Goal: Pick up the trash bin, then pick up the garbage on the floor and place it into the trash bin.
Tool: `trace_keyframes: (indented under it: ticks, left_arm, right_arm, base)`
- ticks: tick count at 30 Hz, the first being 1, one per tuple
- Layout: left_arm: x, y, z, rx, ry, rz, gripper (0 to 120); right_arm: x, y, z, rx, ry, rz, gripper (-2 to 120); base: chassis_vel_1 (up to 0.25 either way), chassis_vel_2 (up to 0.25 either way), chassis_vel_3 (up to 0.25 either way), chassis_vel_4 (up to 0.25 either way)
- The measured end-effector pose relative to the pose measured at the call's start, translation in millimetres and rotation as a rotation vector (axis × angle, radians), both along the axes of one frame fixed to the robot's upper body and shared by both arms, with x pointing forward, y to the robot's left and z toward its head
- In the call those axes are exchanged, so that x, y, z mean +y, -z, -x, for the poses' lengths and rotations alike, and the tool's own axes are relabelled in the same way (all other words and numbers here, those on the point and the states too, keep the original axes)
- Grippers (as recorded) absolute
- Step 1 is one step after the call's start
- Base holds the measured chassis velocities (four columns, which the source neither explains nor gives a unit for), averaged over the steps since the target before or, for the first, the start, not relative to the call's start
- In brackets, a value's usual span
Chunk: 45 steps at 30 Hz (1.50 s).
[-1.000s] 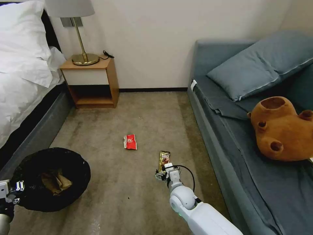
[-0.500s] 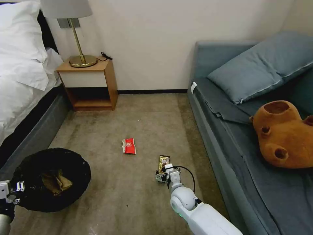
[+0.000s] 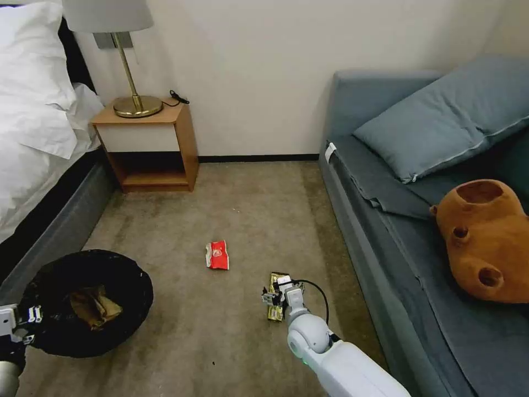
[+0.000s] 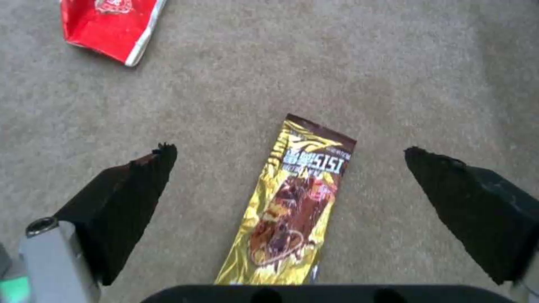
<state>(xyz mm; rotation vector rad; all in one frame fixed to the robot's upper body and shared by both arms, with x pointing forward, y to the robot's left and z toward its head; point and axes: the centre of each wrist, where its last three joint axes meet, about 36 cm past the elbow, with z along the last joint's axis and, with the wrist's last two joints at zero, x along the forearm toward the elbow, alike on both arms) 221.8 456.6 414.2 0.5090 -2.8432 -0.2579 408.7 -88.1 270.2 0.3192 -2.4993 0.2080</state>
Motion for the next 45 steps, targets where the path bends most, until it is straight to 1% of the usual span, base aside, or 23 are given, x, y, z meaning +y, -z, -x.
trace_keyframes:
  ticks: [16,27,39,45]
  left_arm:
    - [0.5,2.3,0.7,0.002,-0.002,0.001,3]
    - [-1.3,7.7,0.2,0.005,-0.001,0.004,3]
    - [-2.1,8.2,-2.7,0.001,0.002,0.002,3]
    - [0.6,8.5,-2.4,0.005,-0.002,-0.001,3]
  right_arm:
    - [2.2,1.5,0.7,0.002,-0.005,0.002,100]
    - [2.6,4.6,2.0,0.006,-0.009,0.006,100]
    - [8.9,0.1,-2.3,0.007,-0.036,0.022,100]
    - [12.2,0.4,-3.2,0.017,-0.043,0.039,100]
  base:
    - [-0.077,0.077,0.075,-0.077]
    - [-0.065,0.070,0.065,-0.067]
    - [-0.077,0.076,0.074,-0.070]
    - [-0.080,0.074,0.081,-0.081]
